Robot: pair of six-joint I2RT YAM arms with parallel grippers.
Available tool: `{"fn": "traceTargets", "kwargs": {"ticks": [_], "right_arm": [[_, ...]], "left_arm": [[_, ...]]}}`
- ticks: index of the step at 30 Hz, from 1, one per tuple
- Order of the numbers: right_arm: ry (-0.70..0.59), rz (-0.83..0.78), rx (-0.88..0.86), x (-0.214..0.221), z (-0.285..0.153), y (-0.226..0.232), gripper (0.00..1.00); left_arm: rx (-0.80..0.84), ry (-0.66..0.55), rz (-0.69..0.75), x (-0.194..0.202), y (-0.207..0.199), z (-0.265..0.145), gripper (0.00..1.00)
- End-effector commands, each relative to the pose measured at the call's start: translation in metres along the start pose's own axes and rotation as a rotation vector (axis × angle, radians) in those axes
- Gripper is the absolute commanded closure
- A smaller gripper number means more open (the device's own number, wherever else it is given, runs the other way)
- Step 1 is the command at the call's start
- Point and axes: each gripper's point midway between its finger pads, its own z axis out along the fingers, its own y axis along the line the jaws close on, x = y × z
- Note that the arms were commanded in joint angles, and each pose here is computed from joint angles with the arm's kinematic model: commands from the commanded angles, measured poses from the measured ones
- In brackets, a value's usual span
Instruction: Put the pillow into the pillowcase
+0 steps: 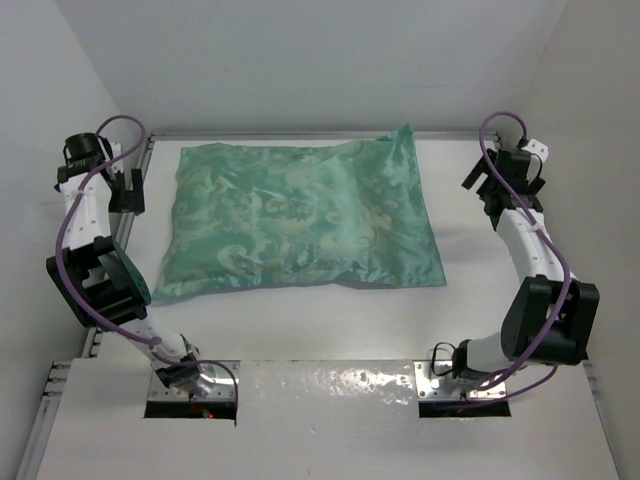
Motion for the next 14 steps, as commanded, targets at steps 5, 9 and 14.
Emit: {"fn": "traceTargets", "kwargs": {"ticks": [5,9,14], "right_arm": [[-0.115,0.038,-0.06,-0.0322,-0.0036,0.0148,0.01],[-0.107,0.036,-0.065,-0.0322,-0.0007,0.0172,0.01],[-0.131,0.048,-0.032,-0.0354,0.0016,0.0118,0.01]], "left_arm": [[0.003,-0.107,-0.02,-0.0228,0.0032,-0.0169,0.0],[0.014,-0.112,-0.022,-0.0247,0.0011,-0.0148,0.0],[0.036,-0.118,-0.026,-0.0299,-0.0021,-0.0122,0.0]]}}
